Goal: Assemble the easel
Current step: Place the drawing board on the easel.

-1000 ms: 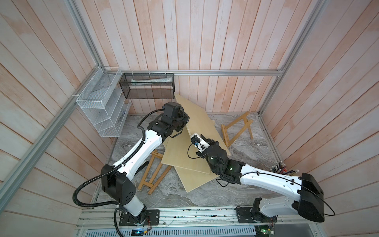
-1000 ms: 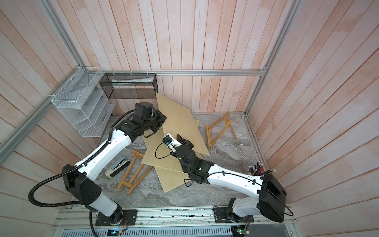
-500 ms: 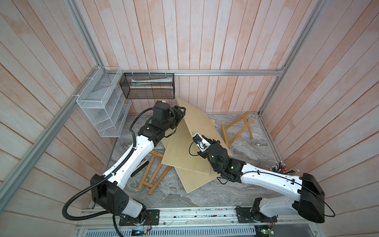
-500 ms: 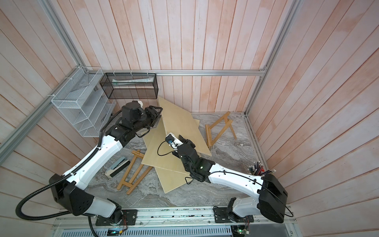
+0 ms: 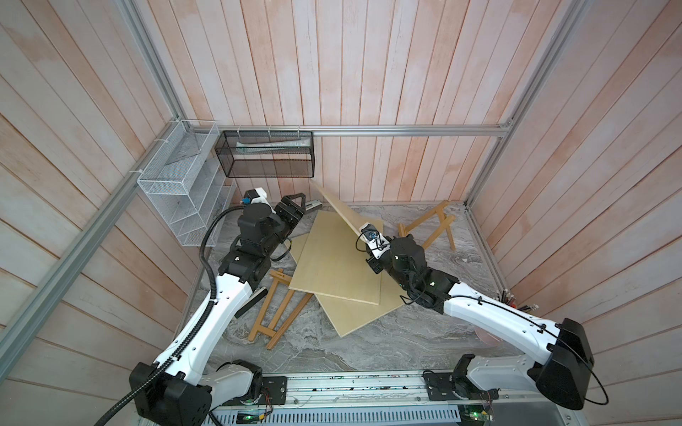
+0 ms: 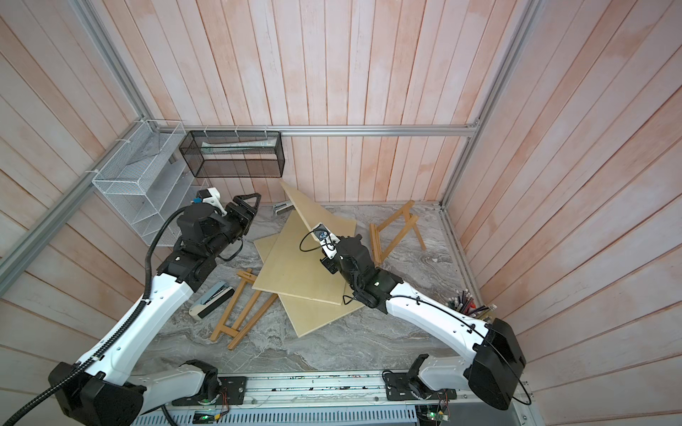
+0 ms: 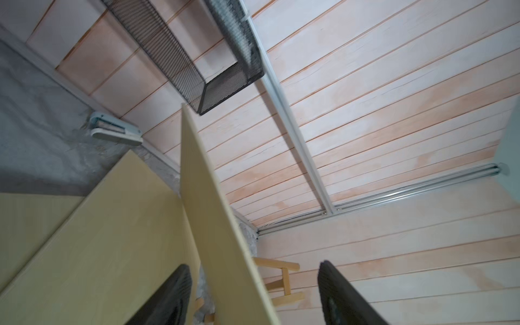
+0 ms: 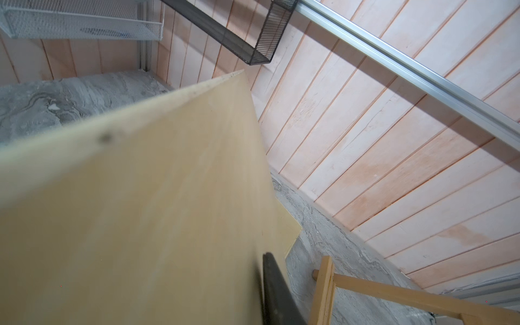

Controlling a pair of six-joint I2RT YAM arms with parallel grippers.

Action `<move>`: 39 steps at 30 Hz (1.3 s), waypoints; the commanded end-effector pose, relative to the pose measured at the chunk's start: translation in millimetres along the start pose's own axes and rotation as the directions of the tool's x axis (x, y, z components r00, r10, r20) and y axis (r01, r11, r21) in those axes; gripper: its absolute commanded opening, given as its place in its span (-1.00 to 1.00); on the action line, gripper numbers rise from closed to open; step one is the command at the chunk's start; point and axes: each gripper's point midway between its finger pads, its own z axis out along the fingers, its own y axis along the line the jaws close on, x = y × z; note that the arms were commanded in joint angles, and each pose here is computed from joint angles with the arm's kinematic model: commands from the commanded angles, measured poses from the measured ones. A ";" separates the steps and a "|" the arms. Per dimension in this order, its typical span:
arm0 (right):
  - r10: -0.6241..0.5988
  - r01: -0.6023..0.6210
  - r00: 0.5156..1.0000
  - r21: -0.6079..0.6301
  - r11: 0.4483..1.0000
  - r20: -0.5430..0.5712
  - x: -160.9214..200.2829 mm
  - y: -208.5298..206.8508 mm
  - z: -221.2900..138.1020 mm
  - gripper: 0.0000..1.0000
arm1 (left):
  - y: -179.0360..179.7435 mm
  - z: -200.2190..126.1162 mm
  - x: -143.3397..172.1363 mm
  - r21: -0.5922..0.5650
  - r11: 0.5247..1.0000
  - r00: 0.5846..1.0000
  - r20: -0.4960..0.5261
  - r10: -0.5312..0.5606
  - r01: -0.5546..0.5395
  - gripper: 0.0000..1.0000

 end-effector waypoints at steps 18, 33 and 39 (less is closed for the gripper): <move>-0.033 -0.002 0.994 0.331 0.944 0.102 -74.1 -102.0 30.6 -1.00 | 85.1 91.5 96.6 -0.121 0.990 0.957 -0.289 0.032 -0.069 0.36; -0.008 -0.016 0.998 0.381 0.924 0.061 -61.1 -128.1 34.6 -1.00 | 108.1 95.1 123.6 -0.170 0.983 0.937 -0.349 0.009 -0.072 0.36; 0.129 -0.146 0.989 0.399 0.905 0.071 -36.9 -129.7 16.2 -1.00 | 106.1 95.7 125.1 -0.174 0.980 0.934 -0.356 0.027 -0.094 0.36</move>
